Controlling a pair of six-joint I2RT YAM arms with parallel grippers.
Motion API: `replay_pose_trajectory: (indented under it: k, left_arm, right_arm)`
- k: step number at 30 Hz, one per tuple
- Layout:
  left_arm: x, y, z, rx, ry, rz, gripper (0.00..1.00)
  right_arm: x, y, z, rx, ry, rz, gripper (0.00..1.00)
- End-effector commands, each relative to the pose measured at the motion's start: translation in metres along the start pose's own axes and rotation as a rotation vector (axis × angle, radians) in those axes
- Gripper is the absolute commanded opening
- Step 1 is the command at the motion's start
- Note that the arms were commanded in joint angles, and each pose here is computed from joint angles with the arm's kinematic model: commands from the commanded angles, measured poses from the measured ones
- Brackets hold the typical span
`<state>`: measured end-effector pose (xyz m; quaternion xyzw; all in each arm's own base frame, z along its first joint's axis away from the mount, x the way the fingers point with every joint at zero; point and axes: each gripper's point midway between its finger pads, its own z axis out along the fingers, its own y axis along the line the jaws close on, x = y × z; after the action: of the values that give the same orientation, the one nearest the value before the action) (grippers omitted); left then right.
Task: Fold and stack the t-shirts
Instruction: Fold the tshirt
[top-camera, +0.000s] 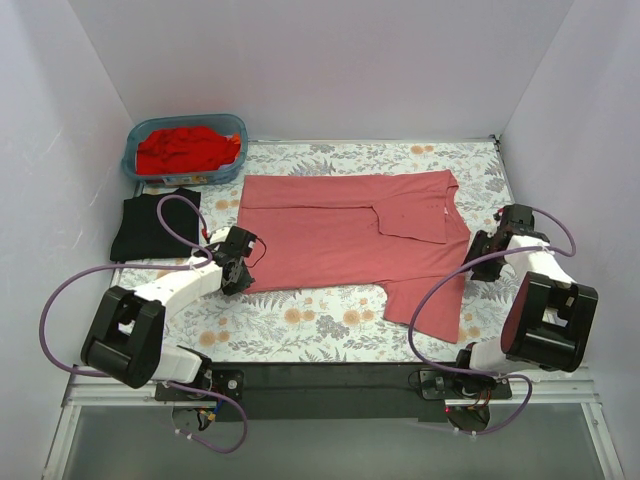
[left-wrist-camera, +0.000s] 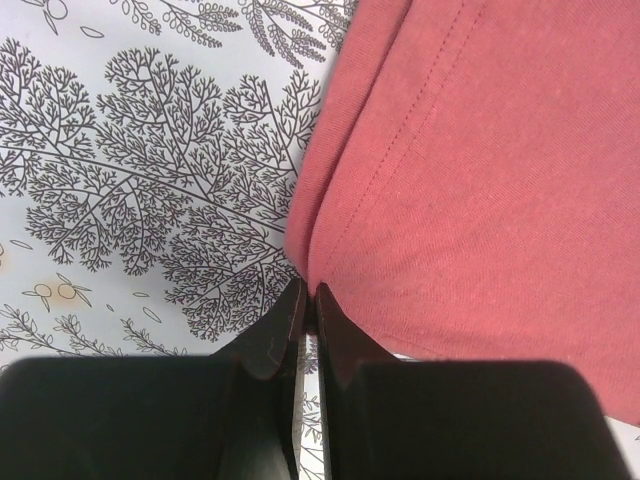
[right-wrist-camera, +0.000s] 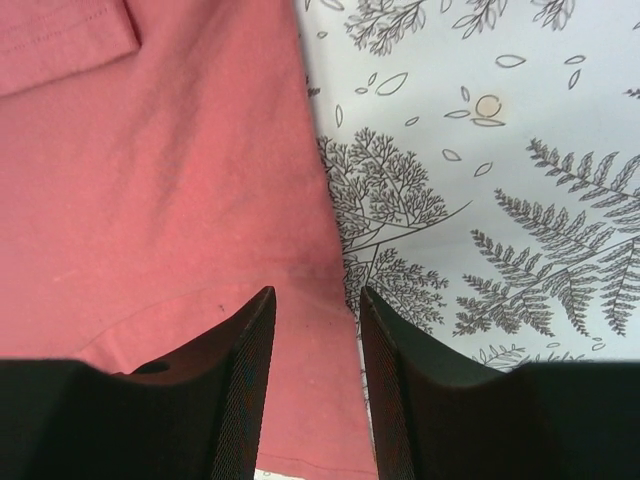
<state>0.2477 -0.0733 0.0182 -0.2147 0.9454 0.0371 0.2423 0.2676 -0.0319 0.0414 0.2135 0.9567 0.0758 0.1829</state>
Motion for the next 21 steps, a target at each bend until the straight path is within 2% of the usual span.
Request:
replay_pose_trajectory:
  k: [1, 18, 20, 21]
  left_arm:
    - [-0.007, 0.004, -0.005, 0.003, -0.040, -0.002, 0.00]
    - [-0.011, 0.002, -0.008, 0.018, -0.055, -0.006, 0.00]
    - [-0.012, 0.002, -0.009, 0.022, -0.062, -0.008, 0.00]
    - [-0.012, 0.002, -0.010, 0.024, -0.064, -0.009, 0.00]
  right_arm:
    - [-0.012, 0.002, 0.003, -0.045, -0.040, 0.038, 0.45]
    - [0.009, -0.010, 0.028, -0.032, 0.026, 0.075, 0.42]
    - [0.010, -0.011, 0.029, -0.026, 0.026, 0.077, 0.39]
    - [0.011, -0.012, 0.028, -0.024, 0.026, 0.075, 0.33]
